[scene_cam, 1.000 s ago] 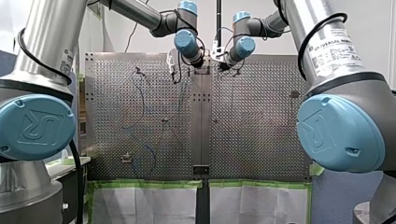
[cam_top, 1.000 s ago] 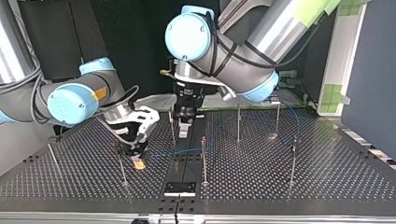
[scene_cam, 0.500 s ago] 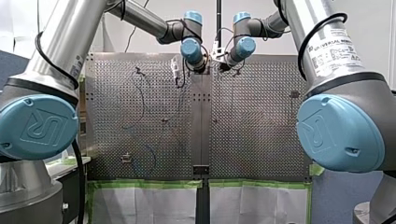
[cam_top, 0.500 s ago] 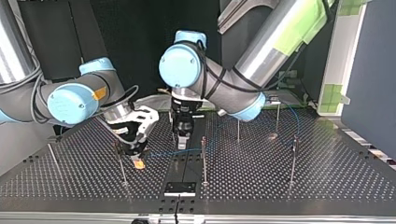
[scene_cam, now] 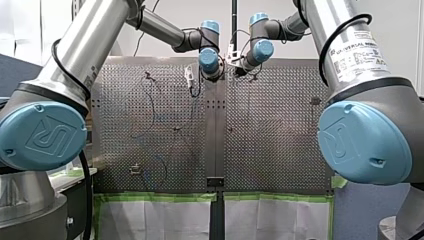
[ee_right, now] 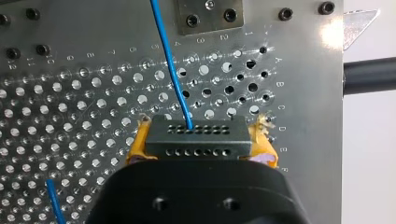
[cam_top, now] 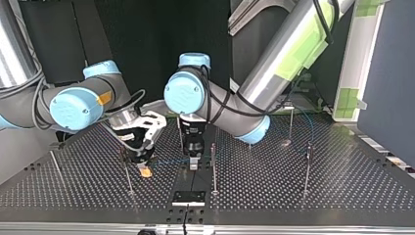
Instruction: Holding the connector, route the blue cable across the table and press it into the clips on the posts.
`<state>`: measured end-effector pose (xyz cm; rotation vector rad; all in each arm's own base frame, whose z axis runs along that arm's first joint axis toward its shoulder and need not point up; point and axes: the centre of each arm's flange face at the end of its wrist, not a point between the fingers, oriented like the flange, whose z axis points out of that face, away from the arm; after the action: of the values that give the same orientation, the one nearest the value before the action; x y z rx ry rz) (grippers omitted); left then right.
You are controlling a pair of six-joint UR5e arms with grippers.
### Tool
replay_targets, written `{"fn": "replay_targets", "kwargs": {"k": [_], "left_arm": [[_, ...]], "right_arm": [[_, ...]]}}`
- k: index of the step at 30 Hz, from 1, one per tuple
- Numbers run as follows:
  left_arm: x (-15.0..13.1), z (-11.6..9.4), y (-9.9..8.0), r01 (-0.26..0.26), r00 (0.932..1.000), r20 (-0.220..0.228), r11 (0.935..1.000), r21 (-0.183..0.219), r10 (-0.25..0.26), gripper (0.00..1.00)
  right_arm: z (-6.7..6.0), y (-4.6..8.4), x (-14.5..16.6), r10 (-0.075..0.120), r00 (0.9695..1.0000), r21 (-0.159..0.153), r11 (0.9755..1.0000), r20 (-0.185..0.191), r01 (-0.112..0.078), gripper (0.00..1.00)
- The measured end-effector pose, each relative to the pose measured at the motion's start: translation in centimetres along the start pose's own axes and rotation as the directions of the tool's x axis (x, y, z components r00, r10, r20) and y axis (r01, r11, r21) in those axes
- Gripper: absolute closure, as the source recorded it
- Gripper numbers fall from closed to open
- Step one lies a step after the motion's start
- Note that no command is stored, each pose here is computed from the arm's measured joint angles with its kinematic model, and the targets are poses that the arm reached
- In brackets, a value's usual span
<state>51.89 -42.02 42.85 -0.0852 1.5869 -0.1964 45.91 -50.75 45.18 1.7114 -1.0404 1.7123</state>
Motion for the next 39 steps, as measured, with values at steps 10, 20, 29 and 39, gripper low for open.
{"fn": "replay_targets", "kwargs": {"k": [10,20,29,39], "left_arm": [[-0.3,2.5,-0.4,0.008,0.9999,0.012,0.9998,0.017,-0.008,0.01],[2.1,3.4,-0.2,-0.008,0.9997,-0.023,0.9998,-0.017,0.008,0.01],[1.5,2.5,-0.6,-0.015,0.9998,-0.014,0.9988,-0.046,0.015,1.0],[-0.7,1.2,-1.0,0.009,1.0,0.005,0.9993,-0.036,-0.009,1.0]], "right_arm": [[0.1,0.0,0.0,0.0,1.0,0.001,1.0,-0.001,0.0,1.0],[0.1,0.3,0.0,0.0,1.0,-0.003,1.0,-0.001,0.0,1.0],[0.1,0.5,0.0,-0.001,1.0,-0.005,1.0,-0.002,0.001,1.0],[0.1,0.5,0.0,-0.001,1.0,-0.006,1.0,-0.001,0.001,1.0]]}}
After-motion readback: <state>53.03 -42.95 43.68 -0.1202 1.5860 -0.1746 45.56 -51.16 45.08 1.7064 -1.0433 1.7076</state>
